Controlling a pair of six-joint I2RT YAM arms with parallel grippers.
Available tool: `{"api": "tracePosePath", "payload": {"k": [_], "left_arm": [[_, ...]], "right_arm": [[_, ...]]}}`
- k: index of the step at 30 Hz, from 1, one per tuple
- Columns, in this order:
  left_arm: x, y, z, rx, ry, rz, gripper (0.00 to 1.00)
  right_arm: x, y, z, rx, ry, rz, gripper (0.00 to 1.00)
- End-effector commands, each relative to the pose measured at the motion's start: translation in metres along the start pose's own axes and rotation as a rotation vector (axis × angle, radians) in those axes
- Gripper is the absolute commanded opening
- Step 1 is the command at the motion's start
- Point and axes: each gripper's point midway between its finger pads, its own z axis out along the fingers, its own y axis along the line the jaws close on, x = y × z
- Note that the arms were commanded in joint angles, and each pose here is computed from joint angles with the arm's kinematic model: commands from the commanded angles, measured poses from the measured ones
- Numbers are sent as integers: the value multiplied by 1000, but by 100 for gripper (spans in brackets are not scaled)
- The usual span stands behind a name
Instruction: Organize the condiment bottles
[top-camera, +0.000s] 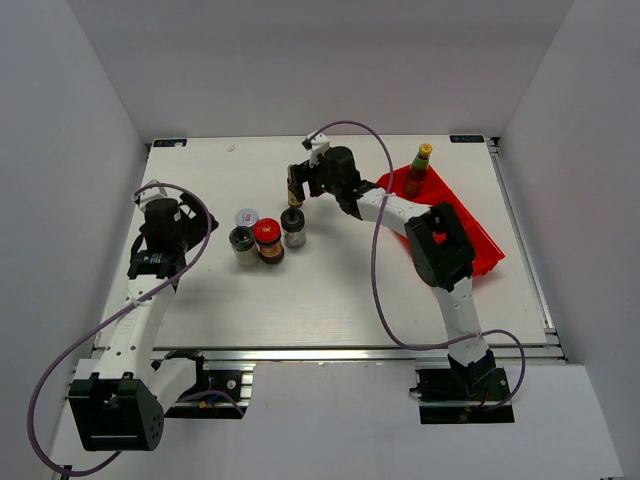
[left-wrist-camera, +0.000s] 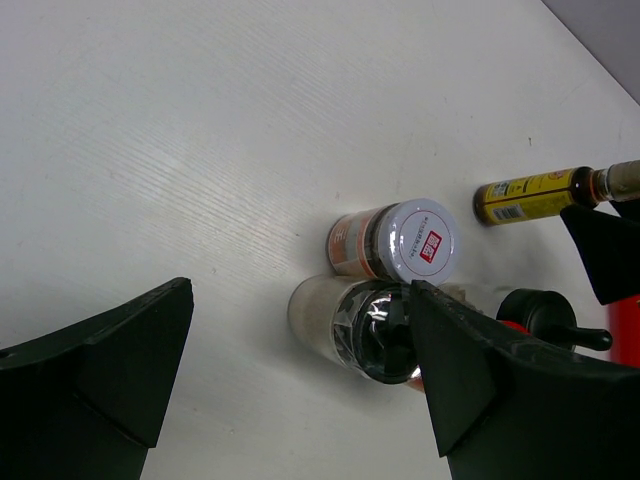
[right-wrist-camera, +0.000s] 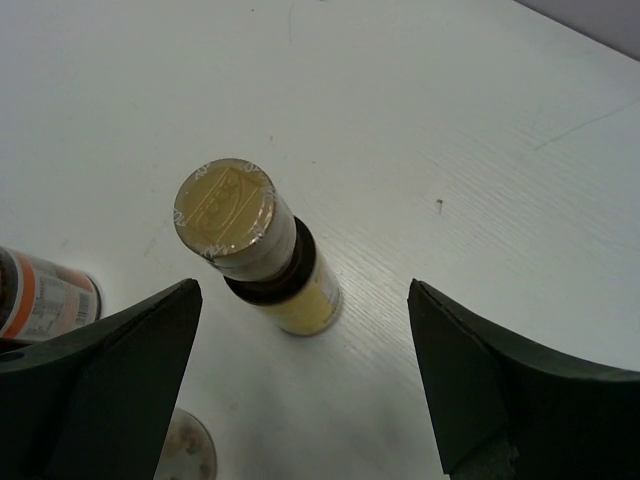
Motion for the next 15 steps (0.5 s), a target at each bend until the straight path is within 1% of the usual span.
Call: {"api": "tracePosePath", "payload": {"k": [1,2,3,5,6,8,9,11,12,14,15], "left_arm": [[-3,-6,-2,37,-20,8,98],[-3,-6,-1,39,-21,9,98],[-2,-5,0,37,-18,14,98],[0,-4,2,37,-15,19,98],[1,-4,3,35,-11,23,98],[1,-4,4,31,-3,34,98],[3,-3,6,27,4,40,98],[3,-2,7,24,5,43,98],[2,-2,8,23,1,44,98],[2,-2,8,19,-1,46,98],[0,-2,8,19,-7,46,98]], "right_arm": [[-43,14,12,-32,-137,-21,89],[-51,14,16,-32,-156,-16,89],[-43,13,23,-35,-151,-14,89],[-47,16,29,-48,-180,-14,88],[-39,19,35,-69,-179,-15,87],[-42,23,39,-96,-213,-20,84],[-33,23,45,-100,-203,-6,81],[-31,20,50,-94,-211,6,75],[-30,19,53,-89,-213,11,68],[-30,19,54,-84,-223,16,60],[-29,19,53,-79,-227,19,53]]}}
